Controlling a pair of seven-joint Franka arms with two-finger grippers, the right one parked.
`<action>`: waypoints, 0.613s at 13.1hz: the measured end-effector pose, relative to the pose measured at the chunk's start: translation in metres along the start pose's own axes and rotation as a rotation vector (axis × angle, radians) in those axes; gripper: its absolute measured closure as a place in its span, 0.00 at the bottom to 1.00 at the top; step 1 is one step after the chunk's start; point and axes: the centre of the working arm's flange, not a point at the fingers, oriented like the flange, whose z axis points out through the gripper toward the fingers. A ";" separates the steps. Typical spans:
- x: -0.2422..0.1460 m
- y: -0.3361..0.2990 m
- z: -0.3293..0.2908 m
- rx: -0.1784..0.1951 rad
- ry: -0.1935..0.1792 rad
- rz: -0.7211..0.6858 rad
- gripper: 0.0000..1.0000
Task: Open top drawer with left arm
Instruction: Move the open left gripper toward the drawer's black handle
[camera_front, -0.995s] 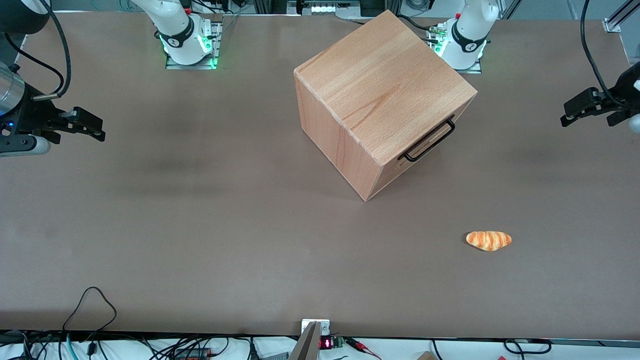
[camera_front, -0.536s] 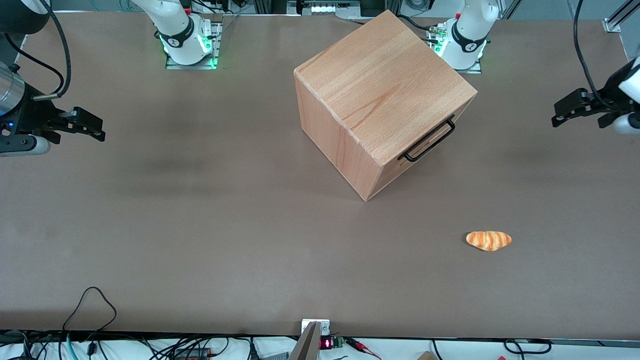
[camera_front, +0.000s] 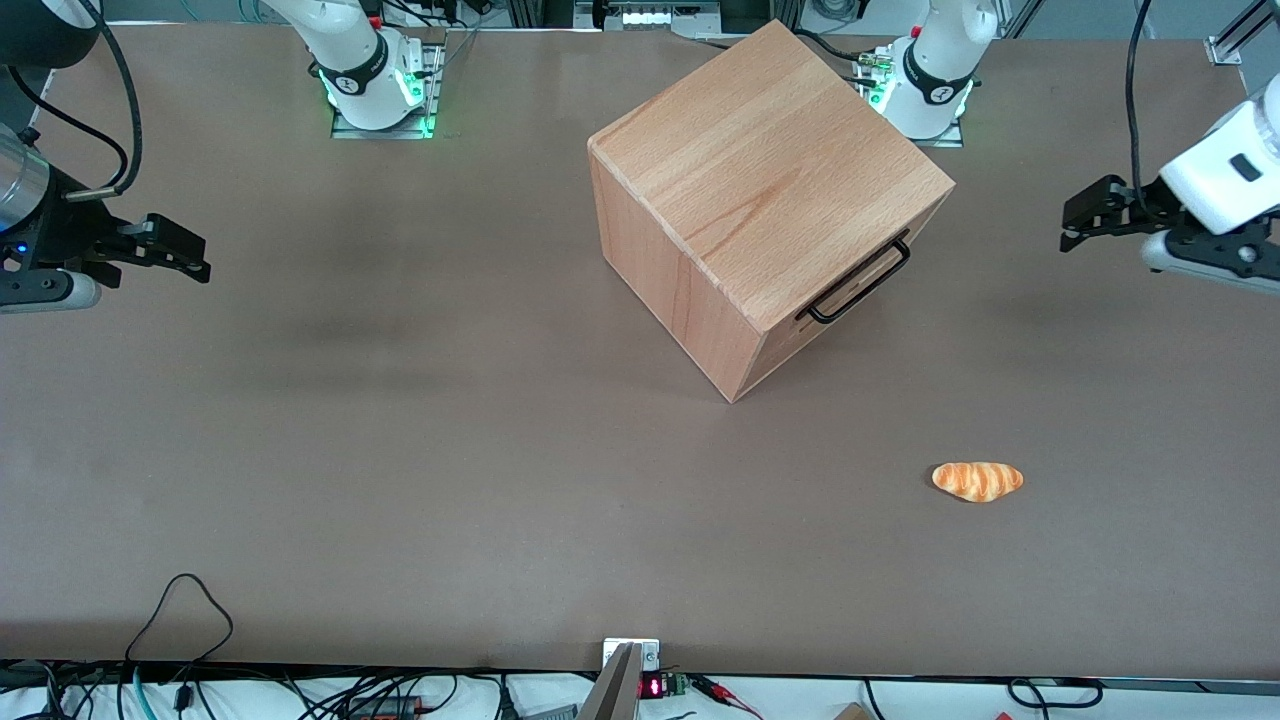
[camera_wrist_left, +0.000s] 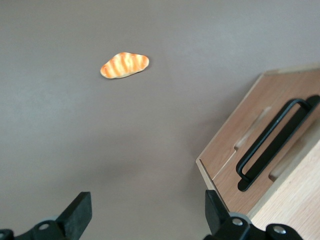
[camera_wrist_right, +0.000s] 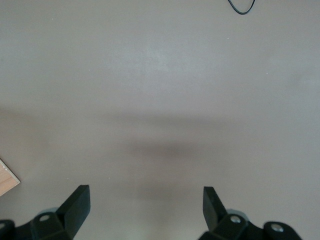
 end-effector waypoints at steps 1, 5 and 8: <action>0.003 0.004 0.004 -0.004 -0.008 0.046 0.00; 0.020 0.021 0.029 -0.076 -0.031 0.222 0.00; 0.031 0.023 0.050 -0.154 -0.038 0.367 0.00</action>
